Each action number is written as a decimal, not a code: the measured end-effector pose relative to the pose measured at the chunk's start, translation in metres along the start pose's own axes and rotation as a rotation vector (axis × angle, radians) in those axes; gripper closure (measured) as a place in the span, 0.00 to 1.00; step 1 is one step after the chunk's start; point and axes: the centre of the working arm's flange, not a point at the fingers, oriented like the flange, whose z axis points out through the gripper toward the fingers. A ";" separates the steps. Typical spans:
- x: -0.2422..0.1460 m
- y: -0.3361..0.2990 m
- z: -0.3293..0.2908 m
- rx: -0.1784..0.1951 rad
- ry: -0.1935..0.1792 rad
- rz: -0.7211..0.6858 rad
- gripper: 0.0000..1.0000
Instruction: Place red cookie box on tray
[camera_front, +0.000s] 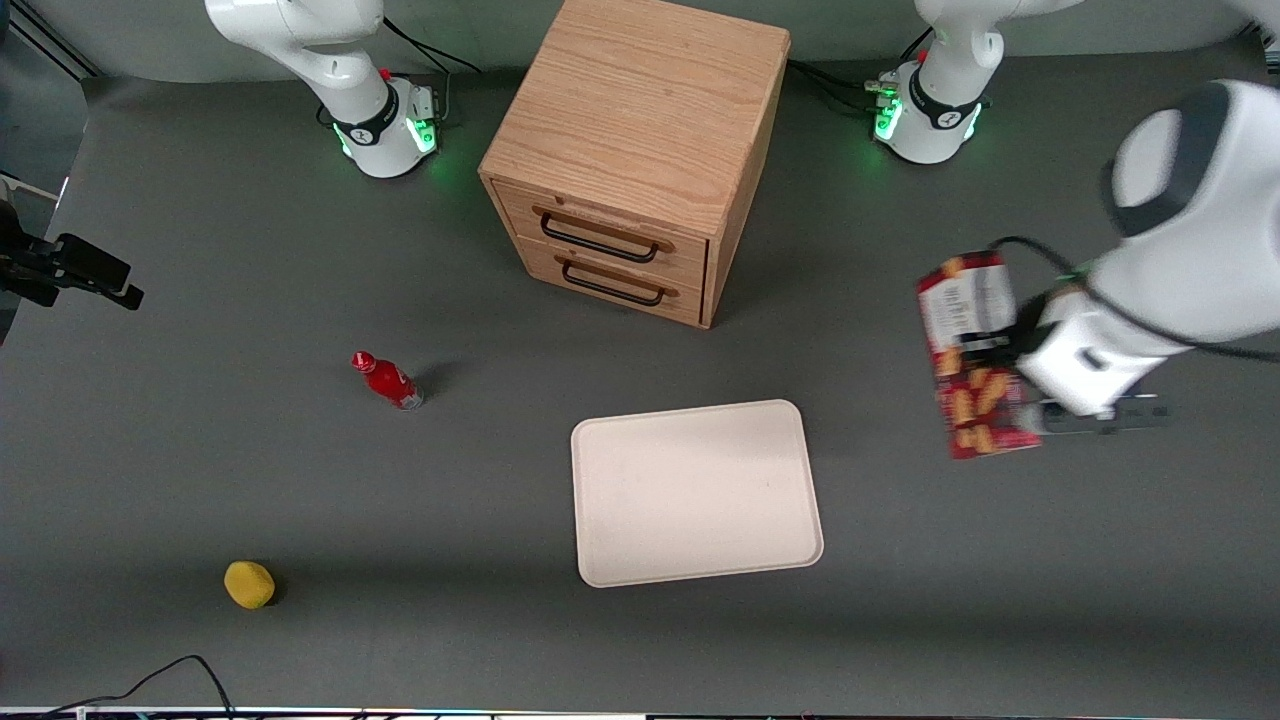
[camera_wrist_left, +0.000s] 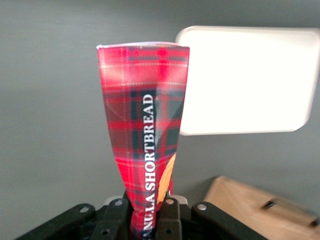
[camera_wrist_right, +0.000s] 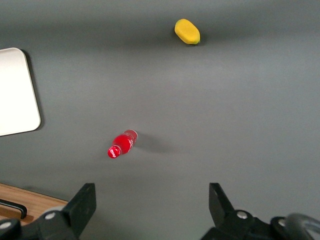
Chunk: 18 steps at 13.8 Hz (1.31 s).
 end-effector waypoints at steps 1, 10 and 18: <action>0.003 0.030 0.030 -0.012 0.018 -0.019 0.81; 0.035 0.054 0.282 0.010 0.135 -0.053 0.81; 0.040 0.037 0.221 0.092 0.145 -0.082 0.00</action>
